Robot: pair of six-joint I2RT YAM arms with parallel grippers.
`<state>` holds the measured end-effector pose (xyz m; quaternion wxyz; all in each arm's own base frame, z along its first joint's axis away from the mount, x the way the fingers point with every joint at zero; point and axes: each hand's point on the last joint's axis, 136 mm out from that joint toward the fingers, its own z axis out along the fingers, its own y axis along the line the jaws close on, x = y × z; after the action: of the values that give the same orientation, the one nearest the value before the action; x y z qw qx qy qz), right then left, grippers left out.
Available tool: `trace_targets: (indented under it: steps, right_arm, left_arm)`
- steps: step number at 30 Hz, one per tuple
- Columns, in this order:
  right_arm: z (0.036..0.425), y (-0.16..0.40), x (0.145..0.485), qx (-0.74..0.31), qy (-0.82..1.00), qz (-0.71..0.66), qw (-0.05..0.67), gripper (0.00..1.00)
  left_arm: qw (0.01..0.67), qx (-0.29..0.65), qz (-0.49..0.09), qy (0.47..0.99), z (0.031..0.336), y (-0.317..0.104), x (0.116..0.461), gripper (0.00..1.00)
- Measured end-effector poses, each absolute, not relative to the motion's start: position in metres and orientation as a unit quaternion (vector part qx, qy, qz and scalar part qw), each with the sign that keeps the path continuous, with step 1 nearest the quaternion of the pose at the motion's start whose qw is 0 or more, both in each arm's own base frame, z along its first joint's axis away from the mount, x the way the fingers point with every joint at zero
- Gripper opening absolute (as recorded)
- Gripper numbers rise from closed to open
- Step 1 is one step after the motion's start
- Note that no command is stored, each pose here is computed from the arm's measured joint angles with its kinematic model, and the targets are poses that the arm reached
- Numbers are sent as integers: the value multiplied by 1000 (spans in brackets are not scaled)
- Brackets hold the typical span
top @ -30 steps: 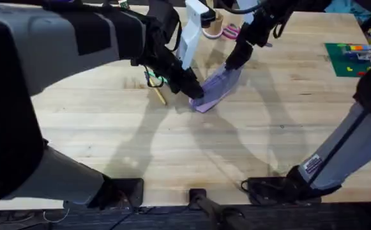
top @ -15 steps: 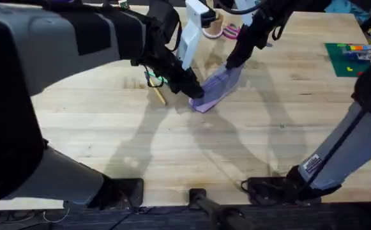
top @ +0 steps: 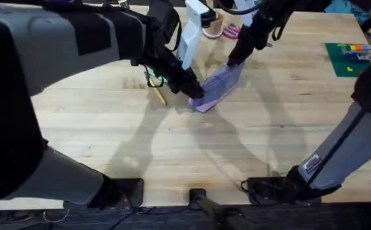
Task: Unzip the bag, pick up the pens from the table one at a time and place them inside, then zip the bag closed.
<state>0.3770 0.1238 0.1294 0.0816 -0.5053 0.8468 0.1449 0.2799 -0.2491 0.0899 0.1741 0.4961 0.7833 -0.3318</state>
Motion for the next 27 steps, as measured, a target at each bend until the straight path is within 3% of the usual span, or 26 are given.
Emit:
trace_targets:
  steps: [2, 5, 6, 27]
  right_arm:
    - [129, 124, 376, -505, 847, 145, 79, 270]
    - [129, 123, 375, -505, 847, 146, 77, 62]
    - [129, 123, 375, -506, 847, 146, 77, 42]
    - [130, 124, 373, -502, 848, 151, 75, 33]
  left_arm:
    - [174, 496, -332, 783, 90, -249, 280, 44]
    - [173, 496, -332, 783, 90, -249, 280, 44]
    - [173, 497, -332, 783, 90, -249, 279, 44]
    - [173, 497, -332, 783, 90, -250, 279, 44]
